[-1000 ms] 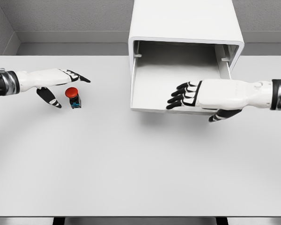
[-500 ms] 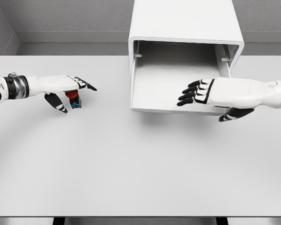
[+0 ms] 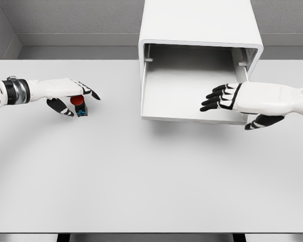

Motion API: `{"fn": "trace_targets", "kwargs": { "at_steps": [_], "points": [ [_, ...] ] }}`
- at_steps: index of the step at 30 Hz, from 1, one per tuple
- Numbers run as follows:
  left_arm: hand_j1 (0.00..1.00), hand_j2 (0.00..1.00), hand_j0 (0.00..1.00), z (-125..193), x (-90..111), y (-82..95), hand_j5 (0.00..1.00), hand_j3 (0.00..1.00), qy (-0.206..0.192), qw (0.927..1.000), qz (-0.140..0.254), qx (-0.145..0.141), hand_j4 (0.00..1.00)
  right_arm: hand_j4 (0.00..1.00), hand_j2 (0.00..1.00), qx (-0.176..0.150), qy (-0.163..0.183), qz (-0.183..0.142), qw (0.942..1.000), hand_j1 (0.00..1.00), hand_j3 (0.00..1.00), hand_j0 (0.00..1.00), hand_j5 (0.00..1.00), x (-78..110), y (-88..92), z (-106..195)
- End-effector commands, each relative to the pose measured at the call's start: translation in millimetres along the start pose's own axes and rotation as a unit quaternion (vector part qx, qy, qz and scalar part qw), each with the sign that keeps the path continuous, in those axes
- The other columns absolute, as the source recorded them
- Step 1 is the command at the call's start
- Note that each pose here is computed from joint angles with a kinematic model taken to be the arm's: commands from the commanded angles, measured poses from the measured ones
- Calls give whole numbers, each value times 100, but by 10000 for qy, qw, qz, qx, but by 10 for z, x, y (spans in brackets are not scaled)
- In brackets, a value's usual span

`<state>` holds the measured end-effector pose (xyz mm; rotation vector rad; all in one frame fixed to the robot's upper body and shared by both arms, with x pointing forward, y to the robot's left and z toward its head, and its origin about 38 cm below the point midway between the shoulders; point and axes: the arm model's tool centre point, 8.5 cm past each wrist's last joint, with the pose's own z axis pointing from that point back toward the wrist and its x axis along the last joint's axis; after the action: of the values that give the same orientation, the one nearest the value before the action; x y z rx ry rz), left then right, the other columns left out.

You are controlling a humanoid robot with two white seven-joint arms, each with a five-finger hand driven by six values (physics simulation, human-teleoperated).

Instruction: Slide open multi-storey tabletop storage cabinets and put open load switch and slide close multi-storey tabletop storage cabinets

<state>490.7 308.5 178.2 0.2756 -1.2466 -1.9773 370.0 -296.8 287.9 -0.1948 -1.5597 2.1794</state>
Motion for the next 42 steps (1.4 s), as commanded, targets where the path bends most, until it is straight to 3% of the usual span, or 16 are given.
{"fn": "trace_targets", "kwargs": {
  "at_steps": [1, 8, 10, 13, 18, 23, 29, 31, 33, 35, 42],
  "points": [
    [81, 81, 81, 6, -4, 6, 81, 81, 6, 10000, 21, 20, 81, 100, 100, -17, 66, -3, 10000, 100, 100, 100, 100, -13, -24, 53],
    [79, 79, 79, -3, 4, -2, 79, 79, -6, 10000, 13, 0, 79, 100, 100, -149, 150, 31, 9998, 100, 100, 100, 100, -29, -81, 122],
    [67, 67, 67, -5, 9, -7, 67, 67, -15, 10000, 19, 1, 67, 100, 100, -226, 121, -14, 9997, 100, 100, 100, 100, -24, -107, 136],
    [67, 67, 67, -5, 9, -7, 67, 67, -15, 10000, 19, 1, 67, 100, 100, -286, 206, -27, 9994, 100, 100, 100, 100, -37, -133, 222],
    [51, 51, 51, 0, 8, -5, 51, 51, -13, 10000, 13, 1, 51, 100, 100, -330, 332, -49, 9989, 100, 100, 100, 100, -54, -143, 337],
    [42, 42, 42, -4, 16, -8, 42, 42, -25, 10000, 8, 0, 42, 100, 100, -469, 357, -77, 9982, 100, 100, 100, 100, -55, -194, 403],
    [41, 41, 41, 6, 25, 15, 41, 41, -37, 10000, -16, 16, 41, 100, 100, -587, 658, -152, 9960, 100, 100, 100, 100, -77, -198, 686],
    [41, 41, 41, 77, -9, 89, 41, 41, 28, 10000, -74, 60, 41, 100, 100, -574, 668, -175, 9960, 100, 100, 100, 100, -78, -179, 691],
    [41, 41, 41, 71, 86, 174, 41, 41, -93, 9996, -221, 125, 41, 100, 100, -578, 685, -175, 9958, 100, 100, 100, 100, -79, -179, 705],
    [41, 41, 41, 107, 188, 263, 41, 41, -208, 9988, -408, 187, 41, 100, 100, -588, 901, -148, 9941, 100, 100, 100, 100, -85, -198, 880],
    [41, 41, 41, 210, 456, 544, 41, 41, -571, 9945, -739, 473, 41, 100, 100, -713, 1377, -416, 9870, 100, 100, 100, 100, -77, 21, 1245]
  ]
}}
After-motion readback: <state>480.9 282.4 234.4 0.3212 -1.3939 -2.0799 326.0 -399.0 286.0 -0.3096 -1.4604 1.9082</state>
